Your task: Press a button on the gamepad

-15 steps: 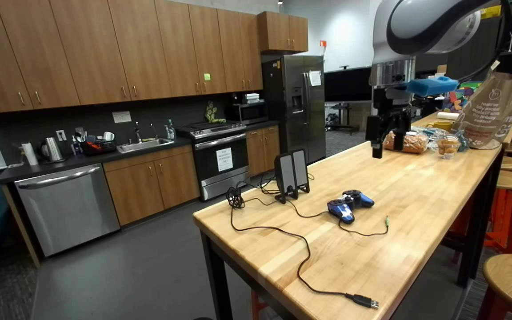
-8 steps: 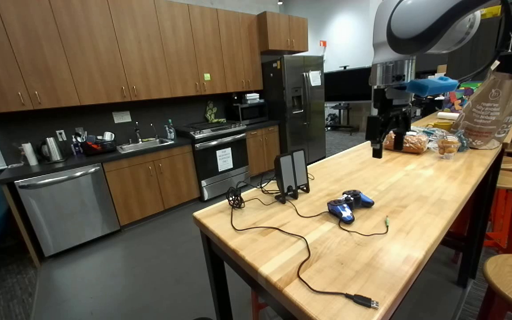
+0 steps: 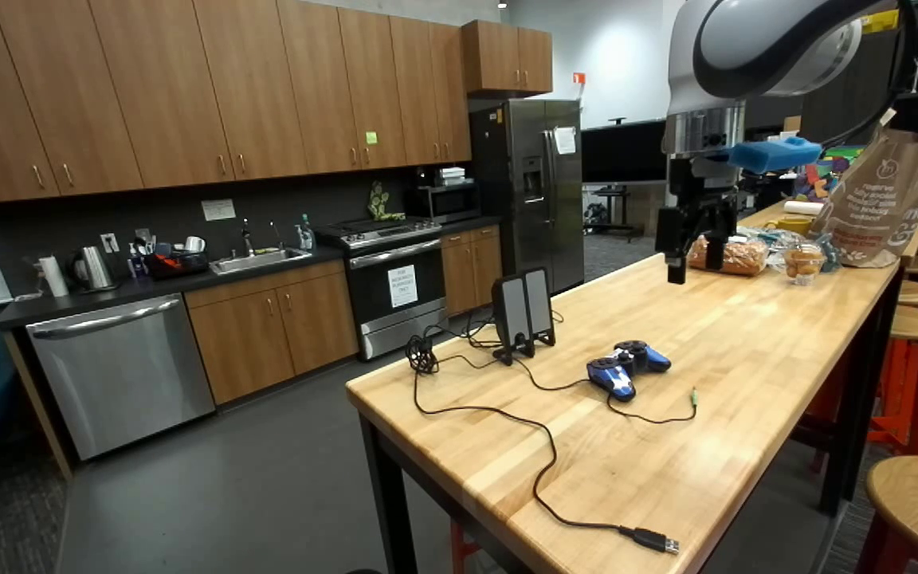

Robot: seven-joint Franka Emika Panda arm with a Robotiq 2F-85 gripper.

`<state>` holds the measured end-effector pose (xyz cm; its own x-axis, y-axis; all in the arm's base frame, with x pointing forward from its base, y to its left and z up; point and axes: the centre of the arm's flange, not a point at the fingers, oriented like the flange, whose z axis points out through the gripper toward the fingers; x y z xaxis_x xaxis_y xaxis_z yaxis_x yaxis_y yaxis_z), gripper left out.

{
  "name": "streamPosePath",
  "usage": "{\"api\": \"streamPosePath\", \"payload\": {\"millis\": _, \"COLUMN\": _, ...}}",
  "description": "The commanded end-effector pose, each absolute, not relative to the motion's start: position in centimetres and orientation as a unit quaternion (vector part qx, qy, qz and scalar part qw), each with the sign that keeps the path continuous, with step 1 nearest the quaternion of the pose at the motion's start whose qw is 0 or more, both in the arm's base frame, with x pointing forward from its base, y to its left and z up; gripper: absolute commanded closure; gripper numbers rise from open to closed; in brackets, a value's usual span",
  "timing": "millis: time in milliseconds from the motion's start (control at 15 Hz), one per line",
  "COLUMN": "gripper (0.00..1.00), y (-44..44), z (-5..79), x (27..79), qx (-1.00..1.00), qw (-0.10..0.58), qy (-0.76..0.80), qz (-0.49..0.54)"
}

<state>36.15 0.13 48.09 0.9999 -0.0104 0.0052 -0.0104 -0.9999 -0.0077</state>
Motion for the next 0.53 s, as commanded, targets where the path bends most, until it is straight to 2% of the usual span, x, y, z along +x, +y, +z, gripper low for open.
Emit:
{"api": "streamPosePath", "payload": {"millis": 0, "gripper": 0.0, "y": 0.1, "z": 48.1, "x": 36.1, "qx": -1.0, "qw": 0.004, "qy": 0.005, "qz": -0.003}}
{"api": "streamPosePath", "payload": {"millis": 467, "gripper": 0.0, "y": 1.0, "z": 46.1, "x": 36.9, "qx": -1.0, "qw": 0.017, "qy": 0.004, "qz": 0.002}}
